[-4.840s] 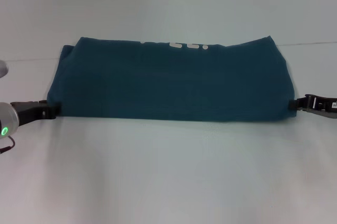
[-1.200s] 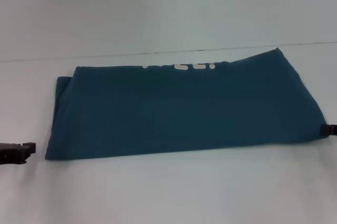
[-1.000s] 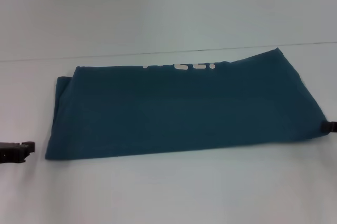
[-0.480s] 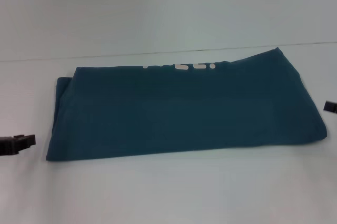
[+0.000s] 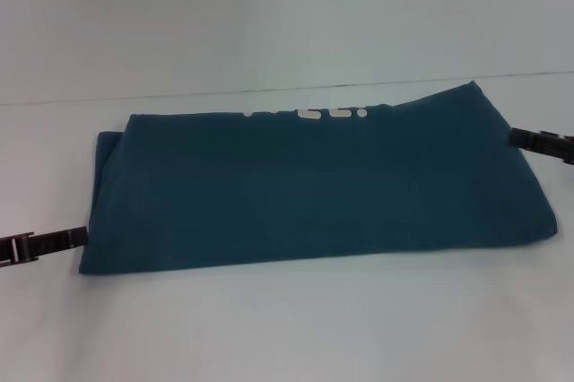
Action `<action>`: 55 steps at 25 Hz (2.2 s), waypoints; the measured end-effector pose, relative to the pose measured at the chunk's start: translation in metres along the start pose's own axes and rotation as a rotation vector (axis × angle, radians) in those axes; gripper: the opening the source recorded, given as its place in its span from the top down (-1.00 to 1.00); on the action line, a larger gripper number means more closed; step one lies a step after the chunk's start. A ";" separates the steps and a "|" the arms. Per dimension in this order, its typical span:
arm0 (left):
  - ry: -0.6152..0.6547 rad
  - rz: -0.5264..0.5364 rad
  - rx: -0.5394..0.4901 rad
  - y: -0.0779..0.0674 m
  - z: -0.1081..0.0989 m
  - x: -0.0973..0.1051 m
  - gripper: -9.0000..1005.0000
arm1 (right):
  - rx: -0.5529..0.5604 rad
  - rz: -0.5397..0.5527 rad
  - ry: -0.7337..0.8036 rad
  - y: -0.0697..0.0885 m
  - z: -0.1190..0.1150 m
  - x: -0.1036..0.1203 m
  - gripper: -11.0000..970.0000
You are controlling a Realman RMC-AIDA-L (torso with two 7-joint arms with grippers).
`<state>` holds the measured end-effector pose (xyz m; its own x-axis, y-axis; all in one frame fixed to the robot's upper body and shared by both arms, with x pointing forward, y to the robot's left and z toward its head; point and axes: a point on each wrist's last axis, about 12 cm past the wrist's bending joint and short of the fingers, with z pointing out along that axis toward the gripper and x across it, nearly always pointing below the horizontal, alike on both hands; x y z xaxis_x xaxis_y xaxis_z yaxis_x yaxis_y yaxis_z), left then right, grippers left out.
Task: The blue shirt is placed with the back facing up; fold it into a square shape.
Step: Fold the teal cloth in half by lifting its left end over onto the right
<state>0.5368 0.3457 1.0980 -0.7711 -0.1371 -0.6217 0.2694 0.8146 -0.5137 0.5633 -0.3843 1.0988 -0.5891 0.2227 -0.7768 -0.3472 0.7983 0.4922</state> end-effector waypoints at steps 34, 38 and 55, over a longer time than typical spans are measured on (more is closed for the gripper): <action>0.183 -0.318 -0.063 0.002 0.032 -0.005 -0.47 | -0.017 -0.106 0.042 0.022 0.038 -0.047 -0.71; 0.189 -0.324 -0.063 0.002 0.034 -0.006 -0.46 | -0.015 -0.111 0.039 0.022 0.037 -0.049 -0.71; 0.215 -0.312 -0.063 -0.003 0.044 -0.011 -0.46 | -0.013 -0.100 0.036 0.021 0.036 -0.049 -0.71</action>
<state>0.5694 0.3202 1.0802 -0.9155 -0.2683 -0.2999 -0.0284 0.7865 -0.6170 0.6110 -0.3584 1.1330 -0.5770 0.1212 -0.8077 -0.4148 0.8084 0.4176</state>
